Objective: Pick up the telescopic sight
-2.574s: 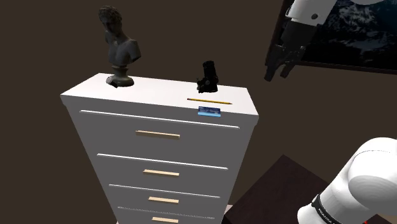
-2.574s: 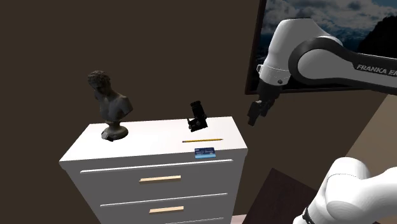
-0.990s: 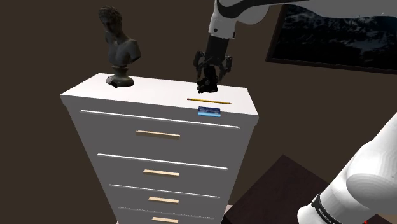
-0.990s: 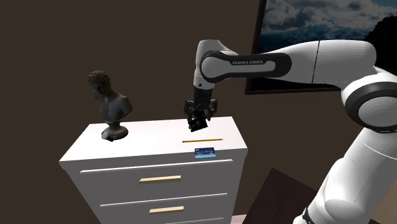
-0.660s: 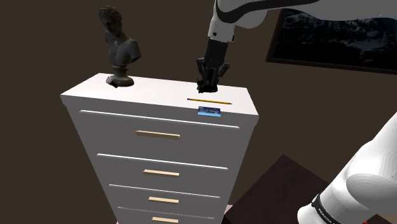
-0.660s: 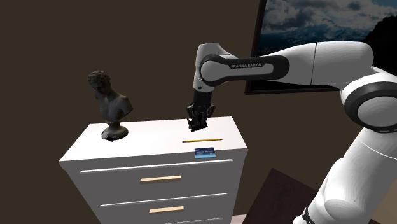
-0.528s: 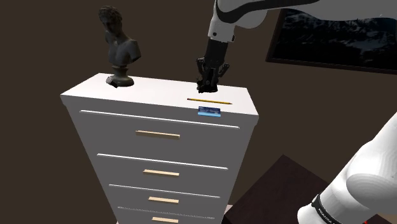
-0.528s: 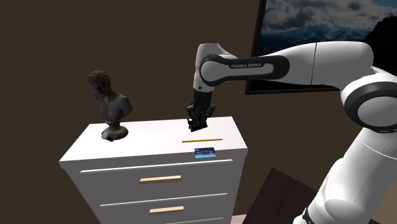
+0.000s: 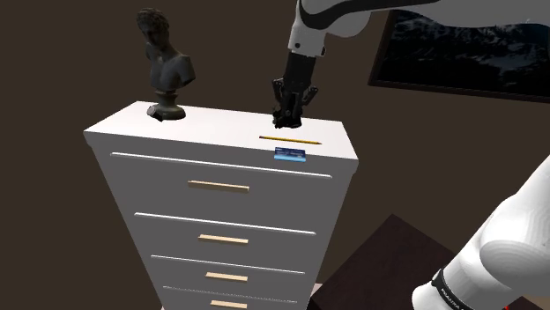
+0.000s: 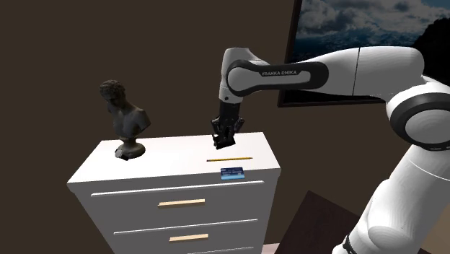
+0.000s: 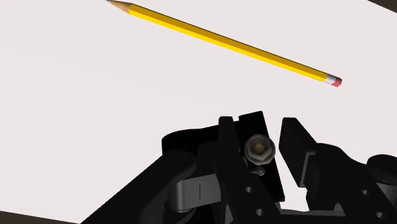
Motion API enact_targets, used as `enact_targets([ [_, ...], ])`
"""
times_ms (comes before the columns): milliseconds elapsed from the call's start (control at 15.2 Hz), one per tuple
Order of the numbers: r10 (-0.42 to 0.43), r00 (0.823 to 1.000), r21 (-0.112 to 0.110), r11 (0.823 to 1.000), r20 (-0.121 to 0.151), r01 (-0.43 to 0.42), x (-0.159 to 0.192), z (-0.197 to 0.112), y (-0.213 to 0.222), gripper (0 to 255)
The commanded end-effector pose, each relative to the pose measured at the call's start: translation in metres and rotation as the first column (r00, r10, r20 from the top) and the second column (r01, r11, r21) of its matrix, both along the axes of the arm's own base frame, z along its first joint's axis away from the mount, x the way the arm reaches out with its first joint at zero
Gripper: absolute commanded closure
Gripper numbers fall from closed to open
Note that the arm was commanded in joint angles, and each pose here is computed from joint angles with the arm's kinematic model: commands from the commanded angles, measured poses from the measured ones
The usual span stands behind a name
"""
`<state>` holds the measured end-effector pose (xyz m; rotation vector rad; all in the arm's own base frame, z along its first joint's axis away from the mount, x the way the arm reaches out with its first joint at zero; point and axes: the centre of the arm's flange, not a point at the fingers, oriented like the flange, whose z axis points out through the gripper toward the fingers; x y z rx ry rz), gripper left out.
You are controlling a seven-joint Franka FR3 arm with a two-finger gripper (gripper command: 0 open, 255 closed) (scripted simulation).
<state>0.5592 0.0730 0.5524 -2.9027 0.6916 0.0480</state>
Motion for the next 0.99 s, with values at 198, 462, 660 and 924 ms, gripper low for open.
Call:
enact_targets([
  [198, -0.001, 1.0, 0.0, 1.0, 0.001, 0.001, 0.0, 0.026, -0.001, 255],
  [462, -0.001, 1.0, 0.0, 1.0, 0.001, 0.001, 0.0, 0.047, -0.001, 255],
  [660, -0.001, 1.0, 0.0, 1.0, 0.001, 0.001, 0.0, 0.063, -0.001, 255],
  [924, -0.001, 1.0, 0.0, 1.0, 0.001, 0.001, 0.0, 0.075, -0.001, 255],
])
